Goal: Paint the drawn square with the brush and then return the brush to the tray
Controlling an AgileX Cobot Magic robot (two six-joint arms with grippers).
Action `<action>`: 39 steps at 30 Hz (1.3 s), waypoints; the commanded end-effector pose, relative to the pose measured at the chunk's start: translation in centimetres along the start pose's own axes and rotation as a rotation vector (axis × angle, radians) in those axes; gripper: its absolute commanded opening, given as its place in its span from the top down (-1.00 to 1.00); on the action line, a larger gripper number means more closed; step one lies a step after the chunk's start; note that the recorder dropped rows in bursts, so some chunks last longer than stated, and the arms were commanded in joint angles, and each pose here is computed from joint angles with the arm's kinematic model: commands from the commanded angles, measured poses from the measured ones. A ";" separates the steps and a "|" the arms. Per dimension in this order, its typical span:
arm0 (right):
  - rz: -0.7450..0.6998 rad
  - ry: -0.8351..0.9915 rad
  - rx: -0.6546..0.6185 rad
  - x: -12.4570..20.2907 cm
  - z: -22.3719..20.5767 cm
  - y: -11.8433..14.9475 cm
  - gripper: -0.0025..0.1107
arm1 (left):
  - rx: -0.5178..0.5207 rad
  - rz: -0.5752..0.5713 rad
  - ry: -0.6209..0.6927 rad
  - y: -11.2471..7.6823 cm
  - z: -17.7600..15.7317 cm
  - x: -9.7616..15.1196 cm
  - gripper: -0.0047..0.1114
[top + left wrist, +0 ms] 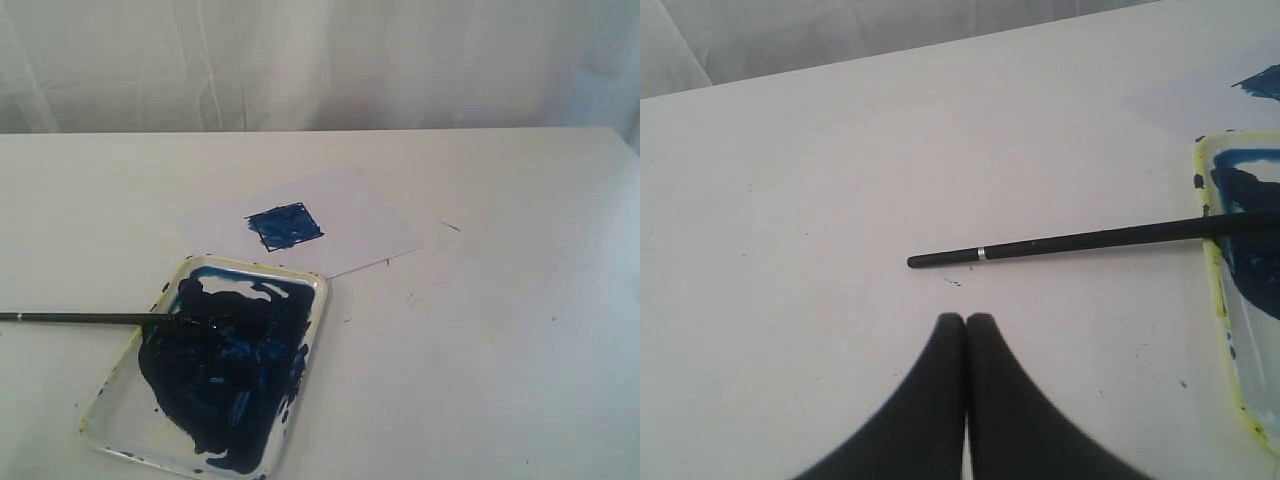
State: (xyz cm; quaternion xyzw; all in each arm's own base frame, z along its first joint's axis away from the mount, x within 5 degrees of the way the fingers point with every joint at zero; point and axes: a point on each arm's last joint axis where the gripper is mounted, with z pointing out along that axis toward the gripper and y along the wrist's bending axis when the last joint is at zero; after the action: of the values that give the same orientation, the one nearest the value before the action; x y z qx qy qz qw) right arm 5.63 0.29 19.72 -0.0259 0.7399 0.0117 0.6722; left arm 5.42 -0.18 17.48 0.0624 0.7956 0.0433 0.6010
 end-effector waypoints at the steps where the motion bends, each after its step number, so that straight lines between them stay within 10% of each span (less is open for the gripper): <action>1: 0.005 -0.012 0.006 0.0 0.0 0.0 0.96 | 0.004 -0.005 0.000 0.0 0.0 0.1 0.92; 39: 0.011 -0.012 0.005 0.0 0.0 0.0 0.96 | -0.014 -0.036 0.011 0.1 0.0 0.2 0.92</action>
State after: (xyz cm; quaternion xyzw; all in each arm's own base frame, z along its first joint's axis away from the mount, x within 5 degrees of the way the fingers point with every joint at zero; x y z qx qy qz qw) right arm 5.63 0.29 19.72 -0.0235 0.7399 0.0138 0.6721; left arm 5.41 -0.01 17.43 0.0469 0.7985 0.0429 0.5987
